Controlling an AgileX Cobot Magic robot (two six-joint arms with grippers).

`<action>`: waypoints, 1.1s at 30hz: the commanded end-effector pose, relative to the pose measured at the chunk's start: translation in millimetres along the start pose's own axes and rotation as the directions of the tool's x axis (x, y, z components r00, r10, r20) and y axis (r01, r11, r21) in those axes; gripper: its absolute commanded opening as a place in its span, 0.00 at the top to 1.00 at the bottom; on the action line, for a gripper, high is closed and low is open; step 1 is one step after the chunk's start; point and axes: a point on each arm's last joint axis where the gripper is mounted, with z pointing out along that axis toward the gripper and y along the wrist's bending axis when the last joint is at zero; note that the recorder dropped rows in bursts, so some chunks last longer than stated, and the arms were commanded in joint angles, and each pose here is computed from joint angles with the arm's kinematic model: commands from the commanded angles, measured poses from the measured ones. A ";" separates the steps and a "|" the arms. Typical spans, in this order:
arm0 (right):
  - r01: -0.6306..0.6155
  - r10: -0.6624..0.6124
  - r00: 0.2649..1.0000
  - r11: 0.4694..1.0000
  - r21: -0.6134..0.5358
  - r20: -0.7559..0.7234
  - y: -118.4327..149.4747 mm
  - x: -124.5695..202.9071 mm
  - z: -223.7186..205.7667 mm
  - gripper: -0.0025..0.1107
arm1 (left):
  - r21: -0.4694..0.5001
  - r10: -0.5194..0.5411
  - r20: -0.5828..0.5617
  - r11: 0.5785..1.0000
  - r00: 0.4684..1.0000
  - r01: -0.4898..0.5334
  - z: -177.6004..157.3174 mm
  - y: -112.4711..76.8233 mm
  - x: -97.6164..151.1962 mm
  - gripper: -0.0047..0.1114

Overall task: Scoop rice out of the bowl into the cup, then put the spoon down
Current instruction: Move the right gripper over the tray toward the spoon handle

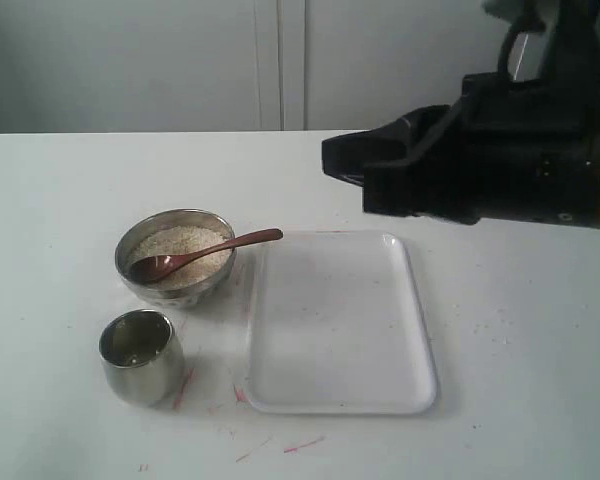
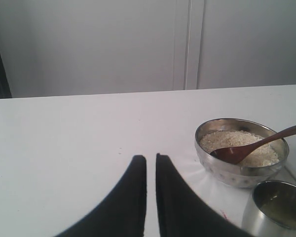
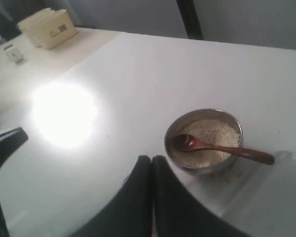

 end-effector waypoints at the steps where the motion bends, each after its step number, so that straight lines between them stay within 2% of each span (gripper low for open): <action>1: 0.262 -0.262 0.965 0.964 -0.054 -0.009 11.2 1.0 8.7 0.98 | 0.002 -0.006 0.012 1.000 1.000 0.006 -0.4 -0.2 -1.9 0.84; 7: 0.297 -0.296 0.955 0.954 0.037 -0.011 6.2 0.0 15.9 0.98 | 0.002 -0.006 0.012 1.000 1.000 0.006 -0.4 -0.2 -1.9 0.84; 17: 0.216 -0.214 0.972 0.976 0.007 -0.097 -5.8 12.3 43.1 0.98 | 0.002 -0.006 0.012 1.000 1.000 0.006 -0.4 -0.2 -1.9 0.84; 23: 0.315 -0.315 0.945 0.949 -0.010 -0.085 -3.7 8.8 41.9 0.98 | 0.002 -0.006 0.012 1.000 1.000 0.006 -0.4 -0.2 -1.9 0.84; 33: 0.337 -0.336 0.938 0.942 -0.003 -0.084 -4.2 8.3 41.5 0.98 | 0.002 -0.006 0.012 1.000 1.000 0.006 -0.4 -0.2 -1.9 0.84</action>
